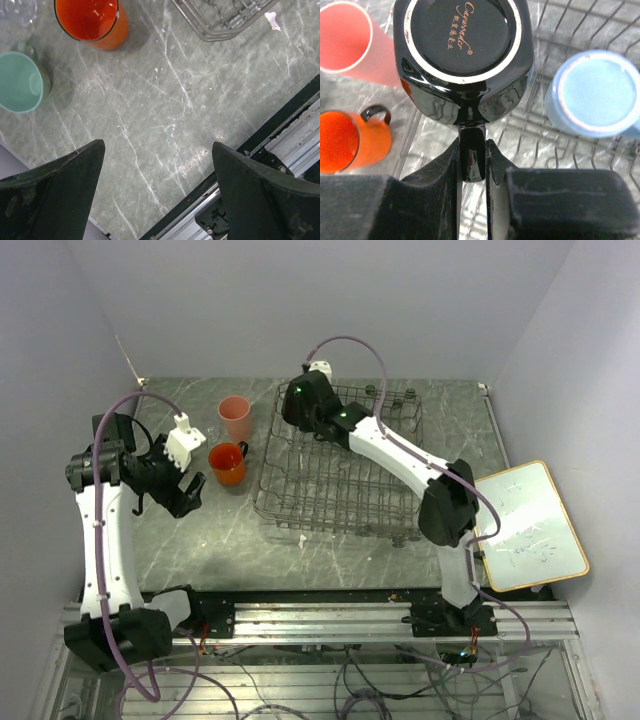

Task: Unload the cups from the dish rack

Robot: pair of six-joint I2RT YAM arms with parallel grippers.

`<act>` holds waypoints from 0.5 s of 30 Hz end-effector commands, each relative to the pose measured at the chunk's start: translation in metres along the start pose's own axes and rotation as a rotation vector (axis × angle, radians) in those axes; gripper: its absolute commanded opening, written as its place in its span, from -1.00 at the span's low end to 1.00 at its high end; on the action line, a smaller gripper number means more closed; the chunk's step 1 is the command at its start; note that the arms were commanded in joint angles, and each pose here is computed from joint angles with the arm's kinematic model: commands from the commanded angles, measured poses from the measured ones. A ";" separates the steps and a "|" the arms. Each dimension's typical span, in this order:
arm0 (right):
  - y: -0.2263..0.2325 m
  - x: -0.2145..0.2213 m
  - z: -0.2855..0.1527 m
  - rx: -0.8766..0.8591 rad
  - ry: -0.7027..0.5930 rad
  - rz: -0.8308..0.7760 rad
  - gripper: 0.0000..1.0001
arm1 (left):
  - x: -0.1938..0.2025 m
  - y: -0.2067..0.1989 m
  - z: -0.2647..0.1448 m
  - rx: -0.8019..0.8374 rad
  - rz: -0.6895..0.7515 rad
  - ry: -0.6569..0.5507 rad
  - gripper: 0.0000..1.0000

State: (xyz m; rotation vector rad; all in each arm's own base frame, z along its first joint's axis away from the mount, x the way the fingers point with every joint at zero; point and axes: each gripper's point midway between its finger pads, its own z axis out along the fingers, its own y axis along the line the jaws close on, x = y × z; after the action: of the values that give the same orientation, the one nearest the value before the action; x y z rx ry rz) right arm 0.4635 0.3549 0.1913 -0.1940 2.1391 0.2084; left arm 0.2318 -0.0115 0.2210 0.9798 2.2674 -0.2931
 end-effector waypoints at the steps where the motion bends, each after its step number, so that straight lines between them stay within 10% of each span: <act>1: 0.021 -0.031 -0.057 -0.184 -0.062 0.156 -1.00 | -0.011 -0.023 -0.003 0.067 0.086 -0.095 0.99; 15: 0.088 0.012 -0.217 -0.858 0.117 0.507 -1.00 | -0.062 -0.047 -0.026 0.049 0.315 -0.391 0.99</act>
State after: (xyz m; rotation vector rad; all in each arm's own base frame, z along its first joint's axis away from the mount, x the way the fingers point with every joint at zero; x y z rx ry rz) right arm 0.2951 0.3681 0.2347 -0.1671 2.2422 1.0012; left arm 0.2126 -0.0500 0.2544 1.1203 1.9259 -0.3369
